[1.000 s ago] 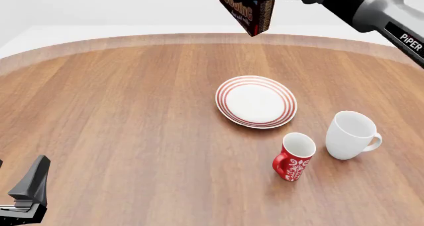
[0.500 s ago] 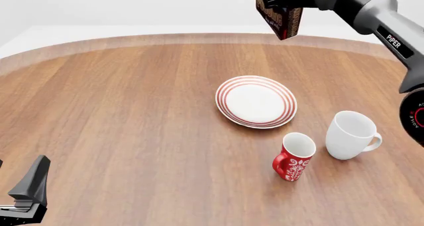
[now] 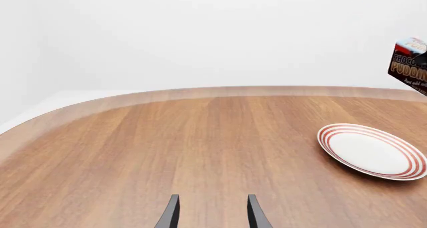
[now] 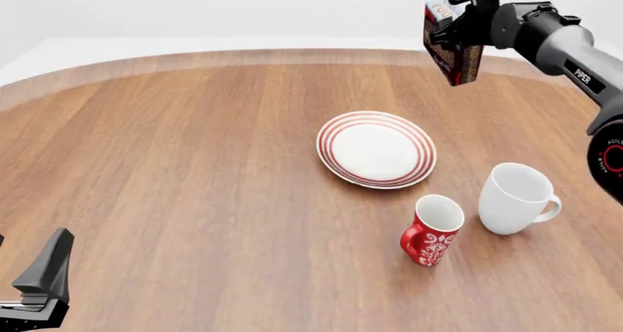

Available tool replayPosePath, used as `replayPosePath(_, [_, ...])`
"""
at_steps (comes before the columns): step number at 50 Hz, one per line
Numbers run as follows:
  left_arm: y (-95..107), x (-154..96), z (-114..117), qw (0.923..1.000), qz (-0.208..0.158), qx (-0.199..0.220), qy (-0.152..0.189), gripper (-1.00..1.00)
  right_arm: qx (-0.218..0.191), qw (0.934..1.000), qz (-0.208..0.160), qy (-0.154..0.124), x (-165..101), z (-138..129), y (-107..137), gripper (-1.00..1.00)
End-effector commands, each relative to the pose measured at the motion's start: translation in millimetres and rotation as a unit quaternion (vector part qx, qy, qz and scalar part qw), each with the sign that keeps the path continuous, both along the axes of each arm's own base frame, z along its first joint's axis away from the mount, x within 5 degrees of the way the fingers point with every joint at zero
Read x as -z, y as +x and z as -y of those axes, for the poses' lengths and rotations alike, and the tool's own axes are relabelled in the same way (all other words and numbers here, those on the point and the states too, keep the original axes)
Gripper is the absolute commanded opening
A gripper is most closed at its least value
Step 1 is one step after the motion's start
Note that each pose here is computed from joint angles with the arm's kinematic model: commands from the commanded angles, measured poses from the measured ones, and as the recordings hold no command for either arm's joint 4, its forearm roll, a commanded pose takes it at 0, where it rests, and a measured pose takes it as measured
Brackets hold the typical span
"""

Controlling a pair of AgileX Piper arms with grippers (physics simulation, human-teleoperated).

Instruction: Put the chocolate pudding to the right of the plate.

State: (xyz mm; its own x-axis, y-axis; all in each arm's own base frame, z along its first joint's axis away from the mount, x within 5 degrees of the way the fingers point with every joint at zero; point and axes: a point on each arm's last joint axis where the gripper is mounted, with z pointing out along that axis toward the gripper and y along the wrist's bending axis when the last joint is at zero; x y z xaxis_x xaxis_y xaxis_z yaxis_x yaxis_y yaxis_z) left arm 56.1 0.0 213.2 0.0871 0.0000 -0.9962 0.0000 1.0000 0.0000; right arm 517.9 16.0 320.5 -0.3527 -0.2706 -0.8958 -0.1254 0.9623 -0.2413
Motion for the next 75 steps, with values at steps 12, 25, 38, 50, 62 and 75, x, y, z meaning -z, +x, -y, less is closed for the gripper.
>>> replayPosePath(12, [0.0,0.0,0.0,1.0,0.0,0.0,0.0,1.0,0.045,0.9985,-0.03,-0.003,47.5,49.5,2.7,-1.0])
replayPosePath(25, [0.0,0.0,0.0,1.0,0.0,0.0,0.0,1.0,0.052,0.9974,-0.051,-0.005,78.2,57.0,-5.7,-1.0])
replayPosePath(38, [0.0,0.0,0.0,1.0,0.0,0.0,0.0,1.0,0.066,0.9951,-0.073,-0.011,113.1,76.1,-6.6,-1.0])
replayPosePath(50, [0.0,0.0,0.0,1.0,0.0,0.0,0.0,1.0,0.066,0.9936,-0.091,-0.011,137.7,77.3,-4.7,-1.0])
replayPosePath(62, [0.0,0.0,0.0,1.0,0.0,0.0,0.0,1.0,0.069,0.9922,-0.103,-0.011,156.6,81.1,-4.7,-1.0])
replayPosePath(75, [0.0,0.0,0.0,1.0,0.0,0.0,0.0,1.0,0.068,0.9901,-0.122,-0.013,179.3,81.4,-12.8,-1.0])
